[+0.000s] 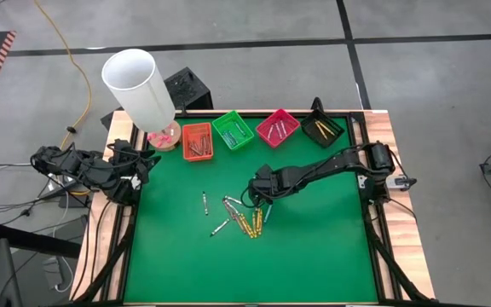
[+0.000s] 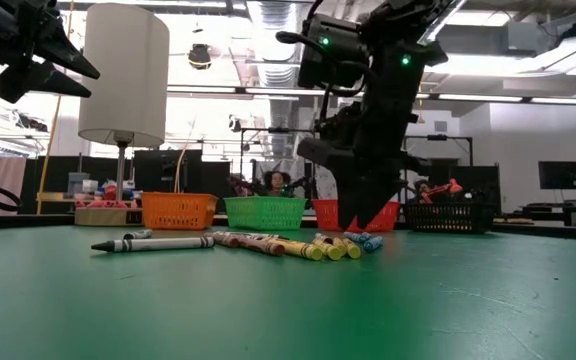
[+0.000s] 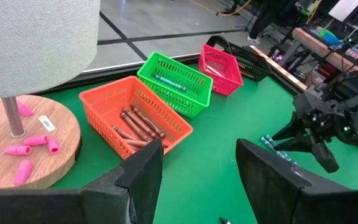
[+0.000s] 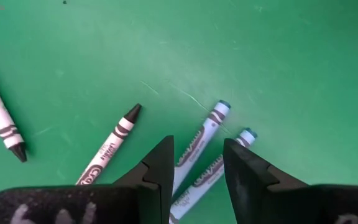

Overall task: Sort crayons
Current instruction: Put the blue/green crayon into the green bin

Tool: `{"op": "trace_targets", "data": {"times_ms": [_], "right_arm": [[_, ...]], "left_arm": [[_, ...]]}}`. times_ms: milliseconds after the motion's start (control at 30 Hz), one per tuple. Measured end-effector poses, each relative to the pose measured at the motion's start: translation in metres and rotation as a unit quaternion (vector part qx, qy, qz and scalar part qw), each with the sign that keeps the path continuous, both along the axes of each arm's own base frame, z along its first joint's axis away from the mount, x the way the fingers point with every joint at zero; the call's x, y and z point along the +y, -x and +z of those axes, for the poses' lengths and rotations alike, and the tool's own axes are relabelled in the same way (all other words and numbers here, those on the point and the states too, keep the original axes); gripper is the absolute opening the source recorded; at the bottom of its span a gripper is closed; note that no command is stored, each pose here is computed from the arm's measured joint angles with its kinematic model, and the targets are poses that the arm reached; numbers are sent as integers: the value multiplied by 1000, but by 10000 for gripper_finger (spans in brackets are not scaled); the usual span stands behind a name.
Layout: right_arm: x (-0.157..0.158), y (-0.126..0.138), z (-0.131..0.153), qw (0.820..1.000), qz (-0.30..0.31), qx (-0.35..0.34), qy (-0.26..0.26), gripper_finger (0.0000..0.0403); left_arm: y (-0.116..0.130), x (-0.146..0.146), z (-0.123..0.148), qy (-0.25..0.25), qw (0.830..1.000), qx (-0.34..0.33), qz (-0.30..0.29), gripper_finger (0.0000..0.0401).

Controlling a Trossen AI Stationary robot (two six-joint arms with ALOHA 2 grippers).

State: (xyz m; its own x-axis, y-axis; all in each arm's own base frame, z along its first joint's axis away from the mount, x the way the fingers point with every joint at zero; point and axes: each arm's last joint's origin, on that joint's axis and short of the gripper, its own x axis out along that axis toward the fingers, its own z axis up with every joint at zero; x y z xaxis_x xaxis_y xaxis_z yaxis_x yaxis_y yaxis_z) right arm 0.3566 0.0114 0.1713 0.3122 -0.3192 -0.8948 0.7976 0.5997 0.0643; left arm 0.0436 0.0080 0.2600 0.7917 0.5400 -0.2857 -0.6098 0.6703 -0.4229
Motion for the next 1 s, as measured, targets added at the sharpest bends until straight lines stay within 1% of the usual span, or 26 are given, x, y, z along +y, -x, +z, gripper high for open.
{"op": "trace_targets", "data": {"times_ms": [333,533,733,833,1000], "right_arm": [[0,3,-7,1000,-4,-4,-4,132],[0,8,-15,1000,-18,-2,-17,132],[3,11,-19,1000,-15,0,-20,130],[4,11,-19,1000,-13,-2,-19,117],[4,11,-19,1000,-14,-2,-18,79]], "left_arm": [[0,0,0,0,1000,0,0,192],[0,0,0,0,1000,0,0,192],[0,0,0,0,1000,0,0,192],[0,0,0,0,1000,0,0,192],[0,0,0,0,1000,0,0,192]]}}
